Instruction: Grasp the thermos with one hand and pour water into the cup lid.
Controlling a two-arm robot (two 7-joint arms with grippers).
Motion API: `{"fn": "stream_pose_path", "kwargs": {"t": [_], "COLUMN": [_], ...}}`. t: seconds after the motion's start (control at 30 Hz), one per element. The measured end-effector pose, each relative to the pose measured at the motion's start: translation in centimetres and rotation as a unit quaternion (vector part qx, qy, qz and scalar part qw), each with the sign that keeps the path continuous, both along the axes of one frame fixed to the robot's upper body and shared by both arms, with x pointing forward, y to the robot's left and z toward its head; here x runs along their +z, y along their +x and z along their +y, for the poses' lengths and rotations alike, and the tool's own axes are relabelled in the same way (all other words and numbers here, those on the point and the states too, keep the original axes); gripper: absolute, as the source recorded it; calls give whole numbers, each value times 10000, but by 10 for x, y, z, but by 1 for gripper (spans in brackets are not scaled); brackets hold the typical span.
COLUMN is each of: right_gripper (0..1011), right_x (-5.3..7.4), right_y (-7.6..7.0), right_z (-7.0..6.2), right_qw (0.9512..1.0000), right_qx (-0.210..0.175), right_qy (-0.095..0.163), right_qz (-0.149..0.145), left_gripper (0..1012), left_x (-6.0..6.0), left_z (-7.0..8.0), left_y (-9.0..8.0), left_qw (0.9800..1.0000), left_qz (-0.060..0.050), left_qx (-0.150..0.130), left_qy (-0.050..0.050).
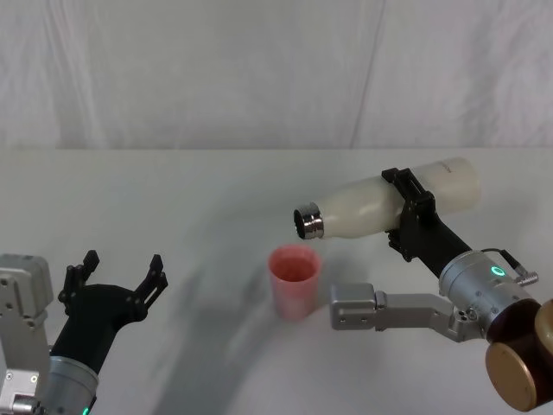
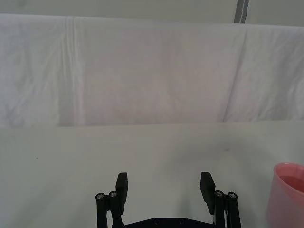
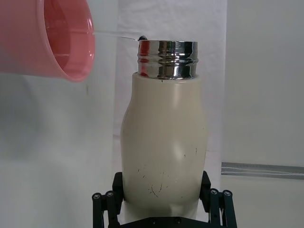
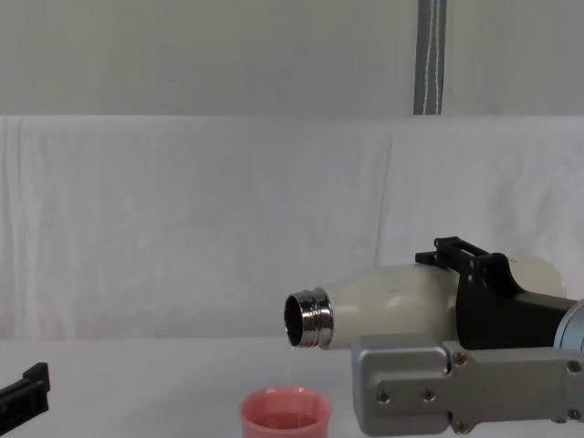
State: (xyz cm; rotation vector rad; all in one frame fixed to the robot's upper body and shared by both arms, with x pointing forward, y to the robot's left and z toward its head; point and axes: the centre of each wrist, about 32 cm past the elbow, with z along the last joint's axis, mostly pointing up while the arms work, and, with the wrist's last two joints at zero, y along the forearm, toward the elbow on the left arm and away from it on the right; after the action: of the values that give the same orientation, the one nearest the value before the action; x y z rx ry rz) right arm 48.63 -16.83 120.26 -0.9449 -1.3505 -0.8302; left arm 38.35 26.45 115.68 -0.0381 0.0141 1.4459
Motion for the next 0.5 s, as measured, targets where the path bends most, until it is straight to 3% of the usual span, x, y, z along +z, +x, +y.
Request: {"fn": "stream_pose_path", "kwargs": {"t": [0.5], "right_gripper": [955], "right_x": [2], "right_y": [1], "right_z": [0], "right_qw": [10000], "right_qx": [-8], "right_qy": [-19], "right_qz": [-17], "left_gripper": [1001], "left_x": [0], "left_z": [0], "left_y": [0], "left_qw": [10000], "left_qz": [0], "left_qx": [0], "left_qy": [0]}}
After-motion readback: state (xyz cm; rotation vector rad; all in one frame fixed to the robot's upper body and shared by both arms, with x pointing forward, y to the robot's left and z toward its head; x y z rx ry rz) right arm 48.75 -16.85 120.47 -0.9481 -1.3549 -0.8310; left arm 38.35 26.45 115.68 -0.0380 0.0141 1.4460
